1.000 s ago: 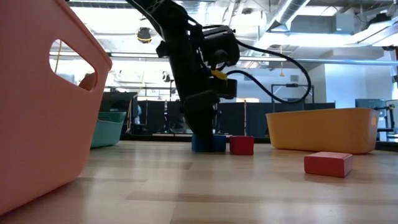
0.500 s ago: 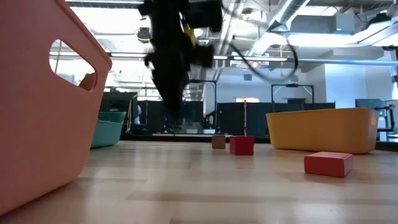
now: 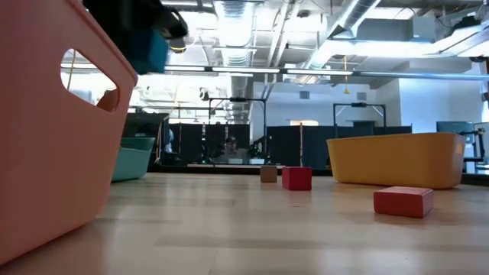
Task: Sort blocks by size
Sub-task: Put the thick blue rectangular block into the orange bin
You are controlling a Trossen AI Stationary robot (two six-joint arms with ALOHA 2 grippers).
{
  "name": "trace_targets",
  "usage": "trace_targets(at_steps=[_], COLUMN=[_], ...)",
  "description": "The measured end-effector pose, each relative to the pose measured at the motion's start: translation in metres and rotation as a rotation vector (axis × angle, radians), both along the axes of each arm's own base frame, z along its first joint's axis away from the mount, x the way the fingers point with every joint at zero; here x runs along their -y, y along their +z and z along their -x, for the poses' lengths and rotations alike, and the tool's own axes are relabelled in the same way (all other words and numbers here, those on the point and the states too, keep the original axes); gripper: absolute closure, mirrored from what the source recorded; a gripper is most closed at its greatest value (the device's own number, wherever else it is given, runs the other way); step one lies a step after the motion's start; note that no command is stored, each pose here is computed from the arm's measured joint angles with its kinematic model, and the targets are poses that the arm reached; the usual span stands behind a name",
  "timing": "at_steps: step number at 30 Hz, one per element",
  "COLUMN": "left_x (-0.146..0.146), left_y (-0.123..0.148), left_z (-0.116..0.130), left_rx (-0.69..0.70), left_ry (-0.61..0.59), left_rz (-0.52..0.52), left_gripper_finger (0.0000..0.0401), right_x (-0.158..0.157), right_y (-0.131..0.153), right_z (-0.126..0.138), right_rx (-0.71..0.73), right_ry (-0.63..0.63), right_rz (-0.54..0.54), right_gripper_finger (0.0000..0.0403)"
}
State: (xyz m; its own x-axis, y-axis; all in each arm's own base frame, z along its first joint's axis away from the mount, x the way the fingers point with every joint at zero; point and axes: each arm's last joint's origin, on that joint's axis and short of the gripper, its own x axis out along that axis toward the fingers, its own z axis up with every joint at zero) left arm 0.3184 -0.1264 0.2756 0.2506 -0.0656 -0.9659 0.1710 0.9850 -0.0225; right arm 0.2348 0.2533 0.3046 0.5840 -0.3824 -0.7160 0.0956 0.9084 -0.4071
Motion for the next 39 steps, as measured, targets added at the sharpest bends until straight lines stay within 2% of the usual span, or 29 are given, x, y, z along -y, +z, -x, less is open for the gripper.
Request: trace_targets(at_steps=[4,12,17,21,25,32,39], left_x=[0.023,0.047,0.071,0.086,0.092,0.098,0.096], left_y=[-0.009,-0.031,-0.035,-0.041,-0.052,-0.069,-0.079], left_z=[0.011,0.031,0.038,0.044,0.05,0.051,0.053], left_rx=[-0.016,-0.071,-0.014,0.014,0.008,0.031,0.038], left_ry=[-0.003,0.082,0.043,0.007,0.02,0.021,0.062], left_rz=[0.013,0.022,0.081,0.144,0.166,0.282,0.28], left_gripper_finger=[0.0273,0.0272,0.0271,0.0271,0.027,0.027,0.0252], right_x=[0.006,0.022,0.035,0.049,0.062,0.08,0.103], right_y=[0.0,0.0,-0.001,-0.014,-0.03,-0.052,-0.075], right_z=[-0.006,-0.021,-0.032,-0.039,-0.044,-0.052,-0.065], right_rx=[-0.008,-0.011,0.03,0.024,0.026,0.053,0.045], right_ry=[-0.011,-0.058,-0.145,-0.235,-0.326,-0.446,-0.539], right_rz=[0.012,0.036,0.032,0.034,0.027,0.0,-0.057], right_gripper_finger=[0.0159,0.0159,0.0159,0.0159,0.0159,0.0159,0.0159])
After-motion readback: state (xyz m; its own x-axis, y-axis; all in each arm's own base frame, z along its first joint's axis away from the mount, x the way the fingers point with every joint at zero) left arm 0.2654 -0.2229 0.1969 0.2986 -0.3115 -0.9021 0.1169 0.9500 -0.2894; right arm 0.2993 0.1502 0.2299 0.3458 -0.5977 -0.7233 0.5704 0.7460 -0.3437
